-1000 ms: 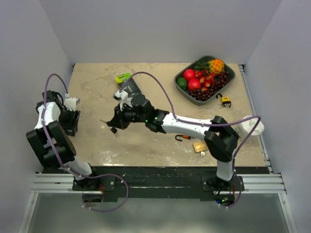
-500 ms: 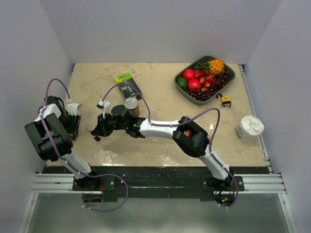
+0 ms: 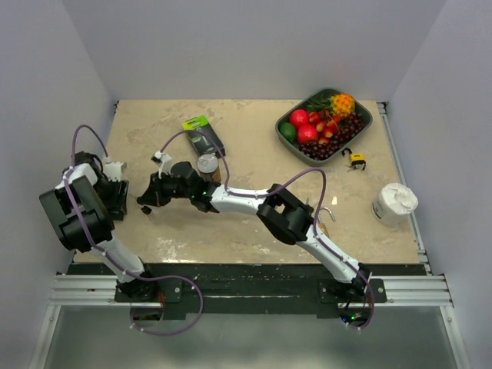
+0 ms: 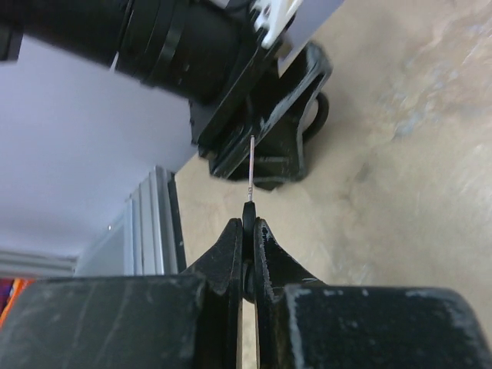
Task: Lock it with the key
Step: Place the lock at the center of the board.
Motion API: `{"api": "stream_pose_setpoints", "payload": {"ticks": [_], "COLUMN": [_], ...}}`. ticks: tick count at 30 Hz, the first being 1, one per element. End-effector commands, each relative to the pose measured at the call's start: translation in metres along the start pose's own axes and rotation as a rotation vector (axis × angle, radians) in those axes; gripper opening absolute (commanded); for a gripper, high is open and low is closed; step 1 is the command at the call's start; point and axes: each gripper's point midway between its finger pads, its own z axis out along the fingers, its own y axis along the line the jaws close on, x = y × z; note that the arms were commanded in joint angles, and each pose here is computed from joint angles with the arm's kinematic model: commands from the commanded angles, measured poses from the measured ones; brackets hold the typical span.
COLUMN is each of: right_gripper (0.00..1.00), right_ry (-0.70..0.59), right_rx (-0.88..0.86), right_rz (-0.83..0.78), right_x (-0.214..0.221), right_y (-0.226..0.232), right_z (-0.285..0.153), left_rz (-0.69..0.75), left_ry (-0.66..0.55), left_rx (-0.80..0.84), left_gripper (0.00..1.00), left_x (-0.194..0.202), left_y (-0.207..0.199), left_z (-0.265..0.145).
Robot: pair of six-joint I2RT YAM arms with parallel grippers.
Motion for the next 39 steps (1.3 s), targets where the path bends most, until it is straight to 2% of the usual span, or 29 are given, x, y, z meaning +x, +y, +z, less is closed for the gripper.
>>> {"api": "stream_pose_setpoints", "payload": {"ticks": [1,6,12,16,18,19,21,22,26,30,35,39], "right_gripper": [0.0,0.0,0.0,0.0,0.0,0.0,0.0,0.0,0.0,0.0,0.0,0.0], "right_ry": [-0.086,-0.092,-0.096,-0.056,-0.027,0.014,-0.005,0.016,0.038,0.052,0.076,0.049], "right_rx": [-0.049,0.101,0.16,0.123,0.105,0.109,0.073,0.083,0.04,0.05,0.142,0.157], "right_rz": [0.027,0.121,0.176,0.193,0.258,0.285,0.303,0.322,0.361,0.394,0.467,0.485], "right_x": [-0.038,-0.038,-0.035,-0.026,-0.025,-0.011,-0.02,-0.008,-0.002,0.01,0.032,0.025], "right_y": [0.011,-0.031,-0.049,-0.035,-0.019,-0.02,0.007,0.004,0.016,0.001,-0.044,-0.051], "right_z": [0.009,0.016,0.012,0.007,0.0,-0.008,-0.02,-0.025,-0.024,-0.011,0.001,0.003], "left_rz": [-0.031,-0.039,-0.051,-0.044,-0.05,-0.05,-0.049,-0.05,-0.055,-0.056,-0.051,-0.045], "left_ry": [-0.04,-0.044,-0.06,-0.07,-0.071,-0.071,-0.075,-0.08,-0.085,-0.071,-0.071,-0.064], "left_rx": [0.075,0.077,0.081,0.079,0.082,0.082,0.079,0.076,0.093,0.118,0.12,0.124], "left_gripper": [0.0,0.0,0.0,0.0,0.0,0.0,0.0,0.0,0.0,0.0,0.0,0.0], "left_x": [-0.014,-0.023,-0.033,-0.041,-0.043,-0.043,-0.044,-0.046,-0.047,-0.043,-0.042,-0.039], "left_y": [-0.019,-0.029,-0.035,-0.039,-0.04,-0.039,-0.039,-0.038,-0.041,-0.046,-0.047,-0.05], "left_z": [0.013,0.019,0.019,0.018,0.018,0.017,0.016,0.015,0.013,0.015,0.013,0.013]}}
